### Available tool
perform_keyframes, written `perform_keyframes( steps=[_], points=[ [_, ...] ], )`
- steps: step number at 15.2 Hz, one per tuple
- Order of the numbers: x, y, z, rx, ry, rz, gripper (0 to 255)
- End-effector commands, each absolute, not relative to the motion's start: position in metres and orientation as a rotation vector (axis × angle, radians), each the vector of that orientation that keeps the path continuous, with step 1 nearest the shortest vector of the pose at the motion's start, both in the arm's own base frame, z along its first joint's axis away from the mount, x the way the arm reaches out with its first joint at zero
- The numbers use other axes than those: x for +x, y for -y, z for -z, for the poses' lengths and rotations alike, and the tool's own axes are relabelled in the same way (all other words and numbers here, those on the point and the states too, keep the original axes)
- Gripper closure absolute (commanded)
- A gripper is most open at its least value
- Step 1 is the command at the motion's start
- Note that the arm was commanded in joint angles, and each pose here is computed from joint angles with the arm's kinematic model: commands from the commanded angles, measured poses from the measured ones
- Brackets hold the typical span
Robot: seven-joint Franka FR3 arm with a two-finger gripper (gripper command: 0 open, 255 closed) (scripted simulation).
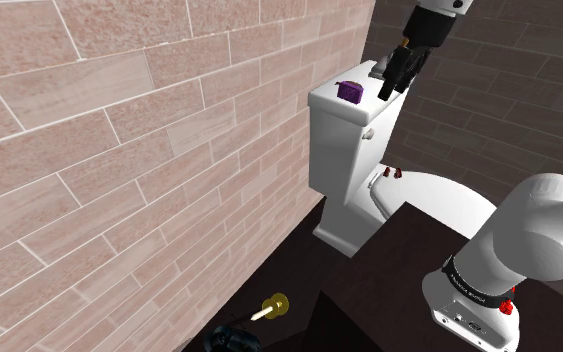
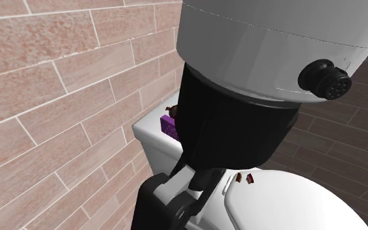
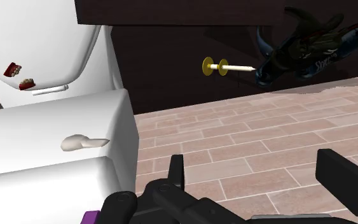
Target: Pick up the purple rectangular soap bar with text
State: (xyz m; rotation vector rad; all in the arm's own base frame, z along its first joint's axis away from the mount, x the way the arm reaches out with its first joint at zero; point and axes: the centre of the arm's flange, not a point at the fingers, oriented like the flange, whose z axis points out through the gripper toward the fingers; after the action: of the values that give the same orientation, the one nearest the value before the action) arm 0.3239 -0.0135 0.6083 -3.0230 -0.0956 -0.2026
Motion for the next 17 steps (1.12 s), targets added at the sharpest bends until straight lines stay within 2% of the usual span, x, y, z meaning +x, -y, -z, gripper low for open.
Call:
perform_keyframes(
  steps=[1, 17],
  points=[
    [0.324, 0.013, -0.608, -3.023, 0.096, 0.203, 0],
    [0.485, 0.143, -0.56, -3.111, -0.009, 0.066, 0]
  ],
)
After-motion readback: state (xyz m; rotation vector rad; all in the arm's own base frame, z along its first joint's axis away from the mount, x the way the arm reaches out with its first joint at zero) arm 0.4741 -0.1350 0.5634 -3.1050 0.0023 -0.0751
